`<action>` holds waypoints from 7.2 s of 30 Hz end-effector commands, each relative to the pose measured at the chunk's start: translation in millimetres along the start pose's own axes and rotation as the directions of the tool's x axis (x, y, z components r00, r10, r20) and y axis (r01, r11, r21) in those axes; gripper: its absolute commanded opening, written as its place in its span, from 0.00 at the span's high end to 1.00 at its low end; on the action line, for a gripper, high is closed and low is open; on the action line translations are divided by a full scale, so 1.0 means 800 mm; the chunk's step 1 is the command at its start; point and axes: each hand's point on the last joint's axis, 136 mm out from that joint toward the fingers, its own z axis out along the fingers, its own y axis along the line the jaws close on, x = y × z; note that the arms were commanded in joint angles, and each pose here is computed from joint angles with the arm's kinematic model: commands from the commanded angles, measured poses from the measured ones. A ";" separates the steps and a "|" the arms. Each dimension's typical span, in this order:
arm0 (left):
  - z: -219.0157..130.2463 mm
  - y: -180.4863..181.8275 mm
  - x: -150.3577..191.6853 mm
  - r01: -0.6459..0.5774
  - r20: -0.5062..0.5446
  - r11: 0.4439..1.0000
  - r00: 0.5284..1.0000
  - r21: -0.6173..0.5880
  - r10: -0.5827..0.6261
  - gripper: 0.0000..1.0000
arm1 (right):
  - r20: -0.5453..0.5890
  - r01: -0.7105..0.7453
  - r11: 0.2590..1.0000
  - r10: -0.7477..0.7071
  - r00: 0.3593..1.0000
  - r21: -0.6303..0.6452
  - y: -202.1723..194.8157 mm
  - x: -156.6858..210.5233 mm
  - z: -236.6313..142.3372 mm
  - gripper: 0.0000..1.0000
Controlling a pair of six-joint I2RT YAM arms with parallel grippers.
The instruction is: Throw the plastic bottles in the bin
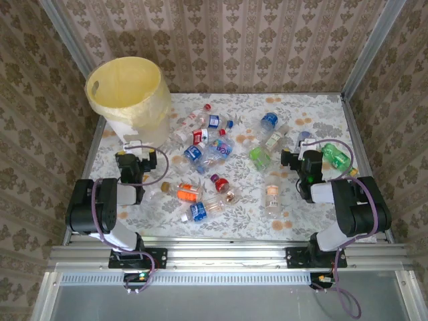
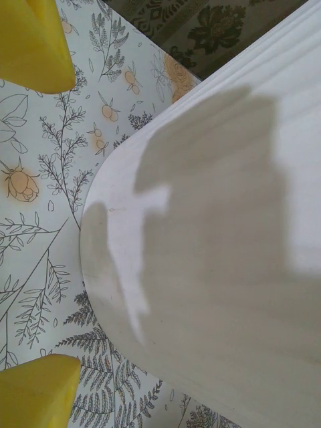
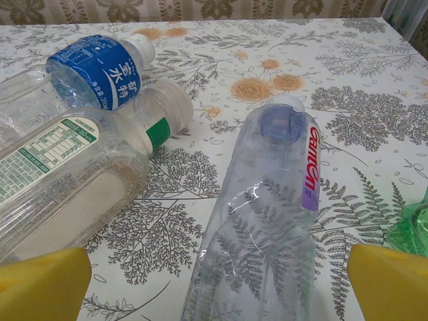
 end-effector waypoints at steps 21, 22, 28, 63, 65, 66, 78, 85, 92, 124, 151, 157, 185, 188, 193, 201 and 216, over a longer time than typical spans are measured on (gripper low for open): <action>0.002 0.002 -0.006 0.001 0.001 1.000 1.000 -0.012 -0.001 0.00 | 0.051 -0.002 1.000 0.003 0.999 -0.001 0.000 -0.021 0.001 0.00; 0.002 0.002 -0.006 0.002 0.002 1.000 1.000 -0.012 -0.002 0.00 | 0.053 -0.003 1.000 0.003 0.999 -0.001 0.000 -0.022 0.001 0.00; 0.002 0.002 -0.007 0.002 0.002 1.000 1.000 -0.012 -0.002 0.00 | 0.052 -0.003 1.000 0.003 0.999 -0.001 0.000 -0.022 0.001 0.00; -0.205 -0.023 -0.172 0.299 0.005 0.944 0.953 0.143 -0.303 0.00 | -0.339 -0.363 0.896 0.269 0.901 -0.255 0.078 -0.116 -0.226 0.00; -0.217 -0.039 -0.185 0.294 -0.007 0.928 0.954 0.229 -0.300 0.00 | -0.382 -0.364 0.897 0.254 0.888 -0.250 0.082 -0.108 -0.234 0.00; -0.223 -0.049 -0.191 0.287 -0.016 0.917 0.956 0.276 -0.294 0.00 | -0.401 -0.359 0.901 0.243 0.883 -0.244 0.083 -0.103 -0.239 0.00; -0.259 -0.152 -0.199 0.142 -0.123 0.789 0.989 0.597 -0.085 0.00 | -0.623 -0.275 0.944 0.107 0.775 -0.180 0.103 -0.017 -0.230 0.00; -0.260 -0.190 -0.188 0.118 -0.147 0.739 0.989 0.664 -0.026 0.00 | -0.700 -0.203 0.958 0.002 0.714 -0.205 0.122 0.018 -0.227 0.01; -0.269 -0.210 -0.185 0.157 -0.174 0.686 0.984 0.711 -0.046 0.00 | -0.767 -0.131 0.979 -0.038 0.640 -0.158 0.125 0.074 -0.231 0.08; -0.253 -0.279 -0.199 0.285 -0.282 0.566 0.955 0.774 -0.096 0.00 | -0.792 -0.132 0.983 -0.020 0.610 -0.127 0.136 0.157 -0.220 0.54; -0.312 -0.411 -0.235 0.209 -0.195 0.195 0.977 0.958 -0.088 0.00 | -0.122 -0.067 0.783 -0.011 0.993 -0.618 0.195 -0.094 -0.268 0.60; -0.324 -0.438 -0.231 0.181 -0.172 0.166 0.983 0.969 -0.071 0.00 | -0.109 -0.067 0.761 -0.006 0.994 -0.646 0.208 -0.099 -0.273 0.61; -0.321 -0.485 -0.230 0.252 -0.250 0.052 0.967 0.966 -0.051 0.17 | -0.103 -0.020 0.703 -0.076 0.992 -0.711 0.243 -0.076 -0.290 0.61; -0.319 -0.487 -0.228 0.258 -0.256 0.050 0.966 0.965 -0.046 0.24 | -0.104 -0.021 0.702 -0.075 0.992 -0.711 0.243 -0.076 -0.291 0.61; -0.316 -0.486 -0.227 0.263 -0.261 0.040 0.964 0.964 -0.052 0.37 | -0.113 -0.025 0.701 -0.079 0.990 -0.713 0.243 -0.071 -0.291 0.58; -0.306 -0.474 -0.227 0.255 -0.252 0.077 0.967 0.964 -0.049 0.47 | -0.118 -0.025 0.726 -0.077 0.990 -0.688 0.235 -0.068 -0.288 0.42; -0.242 -0.345 -0.243 0.162 -0.152 0.435 0.987 0.886 -0.057 0.48 | -0.177 -0.027 0.750 -0.121 0.977 -0.661 0.222 -0.054 -0.290 0.00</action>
